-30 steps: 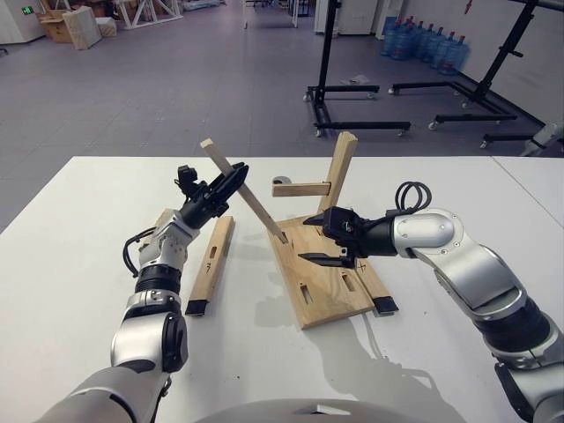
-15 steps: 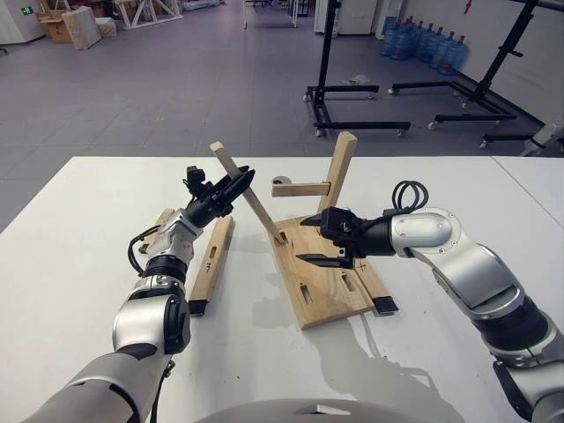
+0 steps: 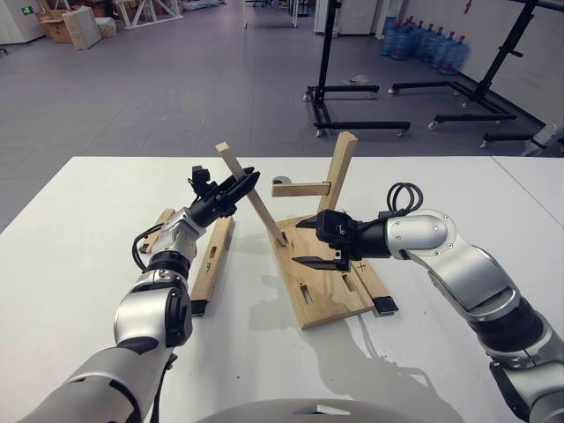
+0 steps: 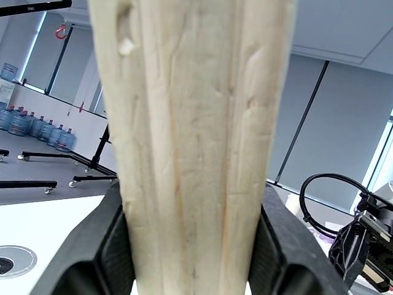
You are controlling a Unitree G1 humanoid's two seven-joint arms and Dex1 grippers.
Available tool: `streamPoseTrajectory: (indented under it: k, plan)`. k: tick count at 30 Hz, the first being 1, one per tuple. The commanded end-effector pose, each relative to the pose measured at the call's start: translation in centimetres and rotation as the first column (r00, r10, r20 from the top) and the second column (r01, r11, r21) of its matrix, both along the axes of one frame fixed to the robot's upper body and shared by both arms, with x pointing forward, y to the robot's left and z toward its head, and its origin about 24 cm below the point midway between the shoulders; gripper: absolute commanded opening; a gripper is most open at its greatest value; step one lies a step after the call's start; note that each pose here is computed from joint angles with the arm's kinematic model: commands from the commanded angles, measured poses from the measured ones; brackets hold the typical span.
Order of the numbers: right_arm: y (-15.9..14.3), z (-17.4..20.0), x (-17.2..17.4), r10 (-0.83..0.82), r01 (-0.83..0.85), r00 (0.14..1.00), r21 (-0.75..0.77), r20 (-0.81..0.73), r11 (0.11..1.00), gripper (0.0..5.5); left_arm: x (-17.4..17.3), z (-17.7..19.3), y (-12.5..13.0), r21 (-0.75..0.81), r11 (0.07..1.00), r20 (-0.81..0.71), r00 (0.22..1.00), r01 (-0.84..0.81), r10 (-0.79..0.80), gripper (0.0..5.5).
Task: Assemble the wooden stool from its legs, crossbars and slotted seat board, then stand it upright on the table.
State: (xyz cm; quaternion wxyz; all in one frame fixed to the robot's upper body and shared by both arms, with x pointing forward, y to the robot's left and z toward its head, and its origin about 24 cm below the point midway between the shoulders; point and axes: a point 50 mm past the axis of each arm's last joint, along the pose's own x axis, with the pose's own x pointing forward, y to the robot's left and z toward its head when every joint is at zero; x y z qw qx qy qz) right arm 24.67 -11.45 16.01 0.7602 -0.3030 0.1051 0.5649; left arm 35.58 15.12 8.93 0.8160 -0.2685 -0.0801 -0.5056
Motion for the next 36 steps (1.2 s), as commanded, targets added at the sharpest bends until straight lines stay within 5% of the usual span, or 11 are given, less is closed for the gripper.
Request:
streamPoseTrajectory:
  k: [1,4,8,25,36]
  plan:
    - [-1.0,0.4,1.4,-0.077,0.082,0.995,-0.071,0.062,0.994,3.32,0.5,0.8,-0.6,0.033,0.999,0.022,1.0,0.004,-0.005,2.02]
    - [-3.4,-0.1,3.5,-0.145,0.194,0.969,-0.256,0.198,0.947,3.32,0.7,1.0,-0.7,0.041,0.999,0.031,1.0,-0.001,-0.001,2.02]
    - [-4.3,-2.2,3.4,-0.094,0.162,0.977,-0.374,0.194,0.913,3.32,0.7,1.0,-0.4,0.042,0.999,0.038,0.999,-0.004,0.002,2.02]
    - [-4.0,-9.1,-0.8,0.064,-0.044,0.998,-0.504,0.024,0.862,3.32,0.0,-0.3,-0.3,0.028,1.0,0.017,1.0,-0.008,0.007,2.02]
    - [-4.3,-9.4,-1.1,0.064,-0.045,0.998,-0.512,0.02,0.858,3.32,-0.4,-0.7,1.0,0.063,0.998,0.013,1.0,-0.028,0.027,2.02]
